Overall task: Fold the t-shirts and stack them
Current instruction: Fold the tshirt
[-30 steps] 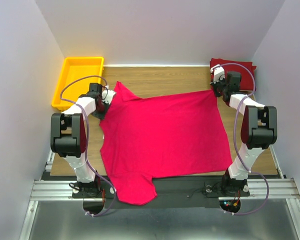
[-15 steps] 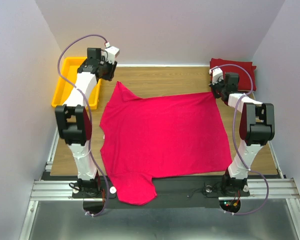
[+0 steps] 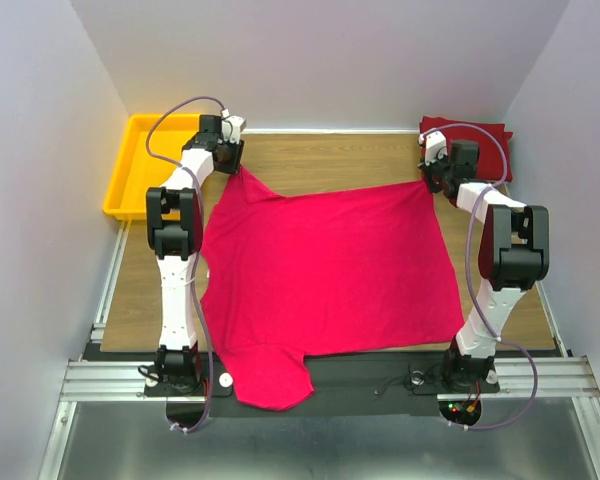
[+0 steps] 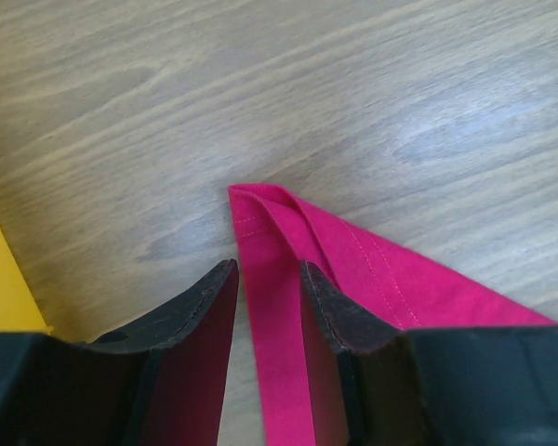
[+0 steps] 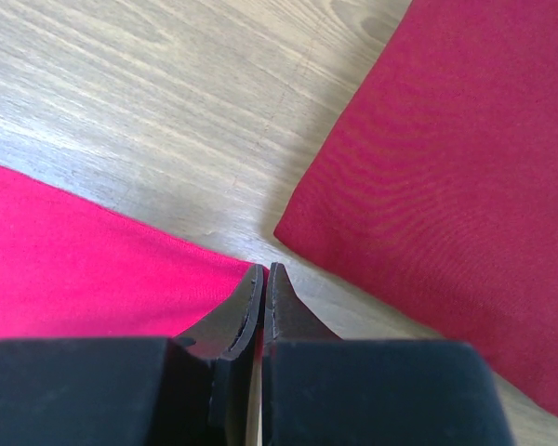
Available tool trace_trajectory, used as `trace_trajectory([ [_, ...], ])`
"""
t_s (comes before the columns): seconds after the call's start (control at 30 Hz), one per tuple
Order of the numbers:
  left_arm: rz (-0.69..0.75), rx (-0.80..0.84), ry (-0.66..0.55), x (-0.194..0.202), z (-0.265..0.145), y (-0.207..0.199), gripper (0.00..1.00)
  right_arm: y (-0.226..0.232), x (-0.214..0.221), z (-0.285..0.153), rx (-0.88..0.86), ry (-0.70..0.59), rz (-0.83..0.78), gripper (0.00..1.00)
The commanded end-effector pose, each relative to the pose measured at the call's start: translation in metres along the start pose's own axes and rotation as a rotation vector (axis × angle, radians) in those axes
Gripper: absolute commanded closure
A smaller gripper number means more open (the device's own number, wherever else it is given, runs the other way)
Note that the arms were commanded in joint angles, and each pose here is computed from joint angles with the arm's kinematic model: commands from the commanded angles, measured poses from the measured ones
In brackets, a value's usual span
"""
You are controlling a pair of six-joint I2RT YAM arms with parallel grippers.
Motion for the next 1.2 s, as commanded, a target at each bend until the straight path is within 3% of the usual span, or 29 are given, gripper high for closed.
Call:
trace_trajectory([
  [0.0, 0.005, -0.089, -0.106, -0.040, -0.008, 0.024, 0.57, -0.007, -0.021, 0.000, 0.009, -0.046, -0.003, 0.99],
  [0.4, 0.016, -0.096, -0.087, -0.026, 0.016, 0.027, 0.60, -0.006, -0.018, 0.001, 0.005, -0.035, 0.000, 1.00],
  [0.6, 0.005, 0.000, -0.107, -0.028, 0.028, 0.013, 0.53, -0.006, -0.015, 0.001, 0.004, -0.031, -0.003, 0.99],
  [0.77, -0.002, -0.001, -0.100, -0.025, 0.034, 0.014, 0.55, -0.007, -0.016, 0.003, 0.005, -0.031, -0.006, 0.99],
  [0.93, 0.012, 0.044, -0.068, -0.012, 0.038, 0.004, 0.70, -0.009, -0.013, 0.005, 0.013, -0.021, -0.015, 0.99],
  [1.07, 0.028, 0.069, -0.068, -0.010, 0.036, 0.000, 0.97, -0.010, -0.011, 0.005, 0.022, -0.014, -0.021, 0.99],
  [1.17, 0.045, 0.062, -0.103, -0.024, 0.026, 0.006, 1.00, -0.013, -0.012, 0.003, 0.039, -0.014, -0.022, 0.99],
])
Point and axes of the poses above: each gripper's point midway between its finger pads, its own z axis out along the fingers, its own y axis along the line the jaws close on, x = y × z, the point moved 2 cm from there along -z, back along the fingers, and after that the axes turned 14 degrees about z, right-handed, at the moved point
